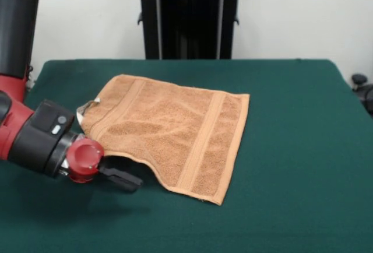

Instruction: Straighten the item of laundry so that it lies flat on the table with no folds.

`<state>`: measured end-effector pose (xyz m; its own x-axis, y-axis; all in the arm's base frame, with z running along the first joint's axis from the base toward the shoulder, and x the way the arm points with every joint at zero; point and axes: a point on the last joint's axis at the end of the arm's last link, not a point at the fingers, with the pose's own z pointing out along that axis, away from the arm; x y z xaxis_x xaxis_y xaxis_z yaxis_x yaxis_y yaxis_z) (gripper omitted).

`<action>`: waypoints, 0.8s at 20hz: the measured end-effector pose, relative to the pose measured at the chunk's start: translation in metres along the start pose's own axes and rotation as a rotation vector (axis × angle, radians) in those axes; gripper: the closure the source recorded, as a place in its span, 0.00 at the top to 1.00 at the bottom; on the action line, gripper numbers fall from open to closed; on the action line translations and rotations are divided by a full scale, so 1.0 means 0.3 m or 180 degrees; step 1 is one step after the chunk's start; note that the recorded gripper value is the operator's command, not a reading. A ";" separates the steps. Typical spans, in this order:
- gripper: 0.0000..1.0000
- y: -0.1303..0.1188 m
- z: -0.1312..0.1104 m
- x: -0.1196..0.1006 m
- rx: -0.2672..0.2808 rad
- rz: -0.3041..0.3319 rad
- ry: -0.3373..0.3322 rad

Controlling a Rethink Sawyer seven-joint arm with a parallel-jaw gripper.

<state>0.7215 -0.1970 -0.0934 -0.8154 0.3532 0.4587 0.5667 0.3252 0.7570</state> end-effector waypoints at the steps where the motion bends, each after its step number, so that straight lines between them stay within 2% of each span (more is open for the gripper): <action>1: 1.00 0.013 0.011 0.003 0.0085 0.0031 0.0002; 2: 1.00 0.026 0.019 0.006 0.0174 0.0070 -0.0001; 3: 1.00 0.049 0.031 0.009 0.0343 0.0139 -0.0015; 7: 1.00 0.084 0.050 0.011 0.0623 0.0286 -0.0059; 10: 1.00 0.106 0.062 0.009 0.0802 0.0463 -0.0113; 11: 1.00 0.115 0.068 0.007 0.0896 0.0600 -0.0136; 13: 1.00 0.119 0.070 0.005 0.0940 0.0679 -0.0141; 16: 1.00 0.109 0.069 0.010 0.1019 0.0928 -0.0094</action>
<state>0.7401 -0.1671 -0.0769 -0.6147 0.4940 0.6149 0.7847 0.4621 0.4132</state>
